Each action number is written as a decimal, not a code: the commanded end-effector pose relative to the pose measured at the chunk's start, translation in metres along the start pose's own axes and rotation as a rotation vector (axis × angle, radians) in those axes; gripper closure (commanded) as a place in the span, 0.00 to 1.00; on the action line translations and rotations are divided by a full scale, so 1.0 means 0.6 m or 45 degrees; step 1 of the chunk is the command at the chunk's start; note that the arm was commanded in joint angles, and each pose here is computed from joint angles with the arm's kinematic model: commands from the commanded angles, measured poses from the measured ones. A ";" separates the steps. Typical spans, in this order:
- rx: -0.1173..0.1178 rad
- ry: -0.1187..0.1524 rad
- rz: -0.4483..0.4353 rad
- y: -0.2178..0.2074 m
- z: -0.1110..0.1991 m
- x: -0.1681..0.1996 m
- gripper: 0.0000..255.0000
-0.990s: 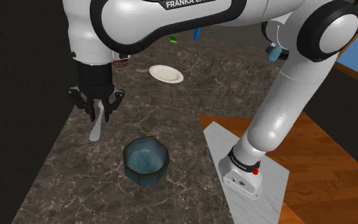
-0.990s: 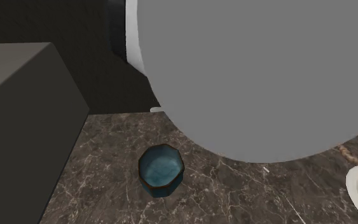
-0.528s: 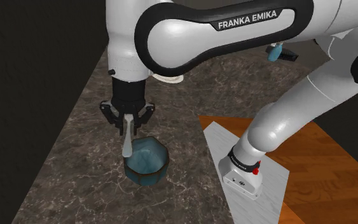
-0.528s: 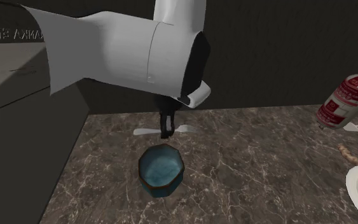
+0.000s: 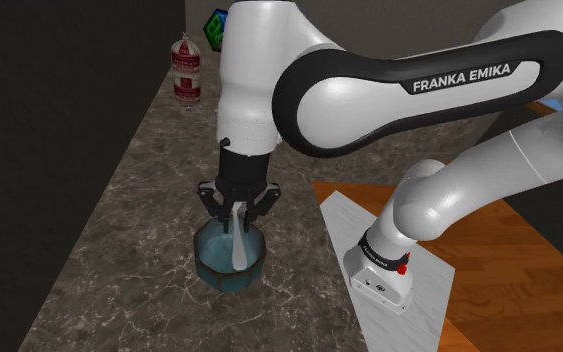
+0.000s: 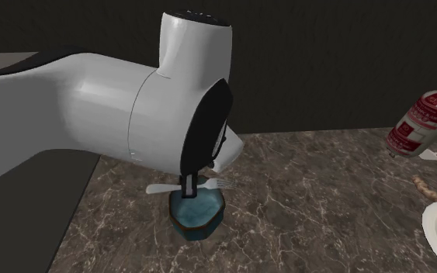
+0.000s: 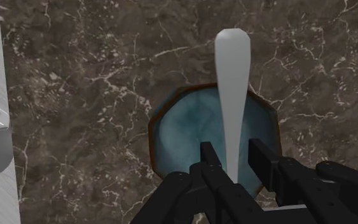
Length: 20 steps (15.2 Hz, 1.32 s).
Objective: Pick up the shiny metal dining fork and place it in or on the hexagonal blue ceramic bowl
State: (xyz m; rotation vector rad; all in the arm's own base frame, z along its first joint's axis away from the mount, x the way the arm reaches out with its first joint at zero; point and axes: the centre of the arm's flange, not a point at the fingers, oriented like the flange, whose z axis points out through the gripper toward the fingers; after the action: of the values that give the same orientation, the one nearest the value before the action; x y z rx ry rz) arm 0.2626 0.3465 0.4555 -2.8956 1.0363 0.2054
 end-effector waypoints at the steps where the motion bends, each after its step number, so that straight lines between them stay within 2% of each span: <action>1: 0.001 0.000 0.001 0.001 0.016 0.000 1.00; 7: 0.001 0.000 0.001 0.002 0.074 0.008 1.00; 15: 0.001 0.000 0.001 0.002 0.074 0.008 1.00; 16: 0.001 0.000 0.001 0.002 0.074 0.008 0.00; 20: 0.001 0.000 0.001 0.002 0.074 0.008 0.00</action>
State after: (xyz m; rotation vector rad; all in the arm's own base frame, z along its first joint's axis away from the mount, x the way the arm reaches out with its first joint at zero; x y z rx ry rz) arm 0.2610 0.3472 0.4109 -2.8946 1.0367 0.2052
